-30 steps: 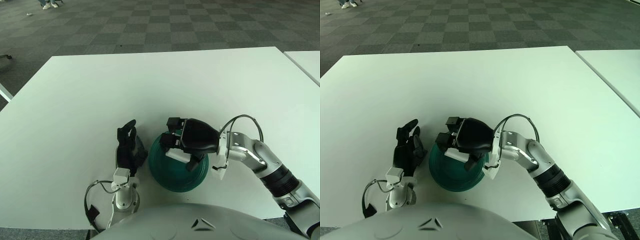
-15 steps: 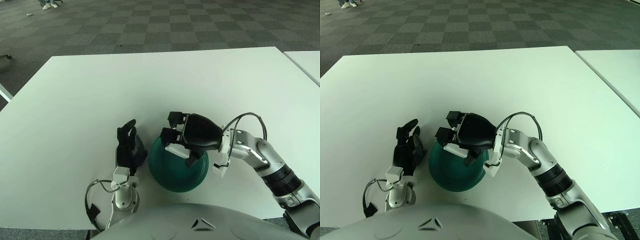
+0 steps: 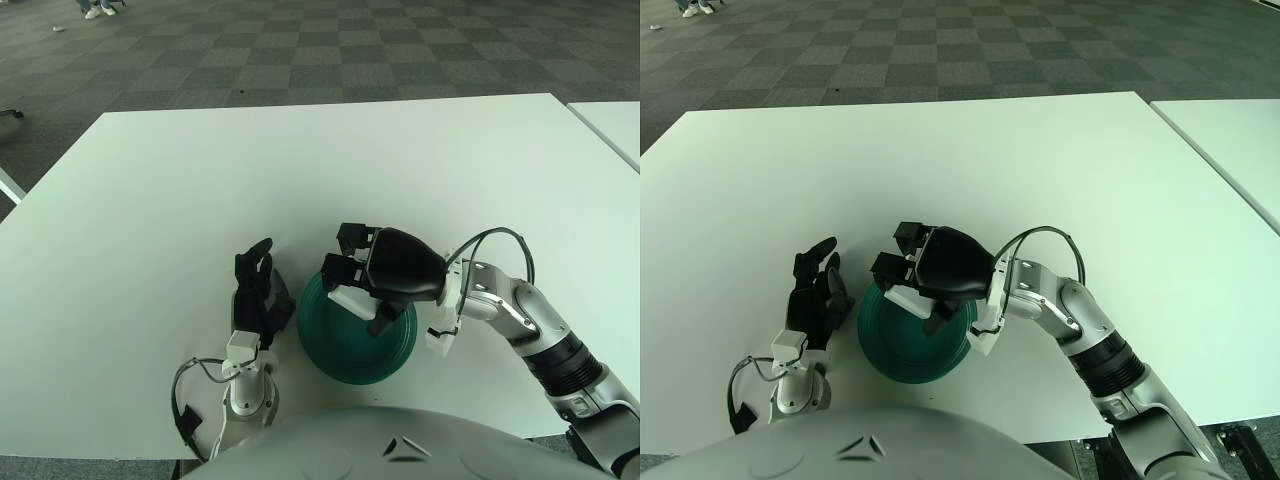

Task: Put the charger into the plate.

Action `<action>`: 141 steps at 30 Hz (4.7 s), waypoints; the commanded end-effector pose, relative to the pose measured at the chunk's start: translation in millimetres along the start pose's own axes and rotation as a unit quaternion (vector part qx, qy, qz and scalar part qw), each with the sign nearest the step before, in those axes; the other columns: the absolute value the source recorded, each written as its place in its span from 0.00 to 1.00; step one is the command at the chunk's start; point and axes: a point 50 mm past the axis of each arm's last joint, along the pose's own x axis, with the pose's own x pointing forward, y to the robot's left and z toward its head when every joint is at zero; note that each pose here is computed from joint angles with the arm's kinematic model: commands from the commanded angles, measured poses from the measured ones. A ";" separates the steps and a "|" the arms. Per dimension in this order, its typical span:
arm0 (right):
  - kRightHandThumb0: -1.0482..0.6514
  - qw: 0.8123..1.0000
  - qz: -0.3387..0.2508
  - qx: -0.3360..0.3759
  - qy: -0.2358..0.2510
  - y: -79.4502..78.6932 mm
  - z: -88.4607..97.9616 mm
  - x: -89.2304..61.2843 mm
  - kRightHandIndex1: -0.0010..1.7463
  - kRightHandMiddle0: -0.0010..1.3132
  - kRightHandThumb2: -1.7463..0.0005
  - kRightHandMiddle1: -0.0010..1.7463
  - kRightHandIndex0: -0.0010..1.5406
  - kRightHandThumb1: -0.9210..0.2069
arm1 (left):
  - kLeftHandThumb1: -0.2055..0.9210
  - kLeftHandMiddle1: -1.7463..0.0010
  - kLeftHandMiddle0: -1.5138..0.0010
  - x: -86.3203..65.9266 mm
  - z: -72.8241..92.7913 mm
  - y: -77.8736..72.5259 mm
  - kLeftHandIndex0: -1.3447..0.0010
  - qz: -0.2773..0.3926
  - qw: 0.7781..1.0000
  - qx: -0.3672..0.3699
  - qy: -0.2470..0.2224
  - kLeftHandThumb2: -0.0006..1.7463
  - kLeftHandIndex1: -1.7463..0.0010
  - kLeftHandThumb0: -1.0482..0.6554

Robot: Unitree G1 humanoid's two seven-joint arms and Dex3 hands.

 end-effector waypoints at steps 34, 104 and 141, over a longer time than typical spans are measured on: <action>0.01 0.998 0.065 0.006 -0.024 10.0 -1.0 -10.8 0.07 0.00 0.37 0.13 0.09 0.00 | 1.00 0.98 0.79 -5.5 1.7 -2.8 1.00 -0.012 1.000 -0.023 0.010 0.56 0.47 0.20; 0.15 0.510 -0.471 0.618 0.369 94.3 -20.0 -114.1 0.04 0.00 0.58 0.52 0.22 0.00 | 1.00 0.94 0.73 -24.9 -4.7 21.5 1.00 -0.007 0.999 -0.029 0.015 0.56 0.40 0.16; 0.15 0.555 -0.461 0.560 0.408 116.0 8.3 -87.5 0.02 0.00 0.53 0.47 0.19 0.00 | 1.00 0.93 0.74 -27.2 -11.3 34.2 1.00 -0.009 1.000 -0.002 0.026 0.56 0.41 0.15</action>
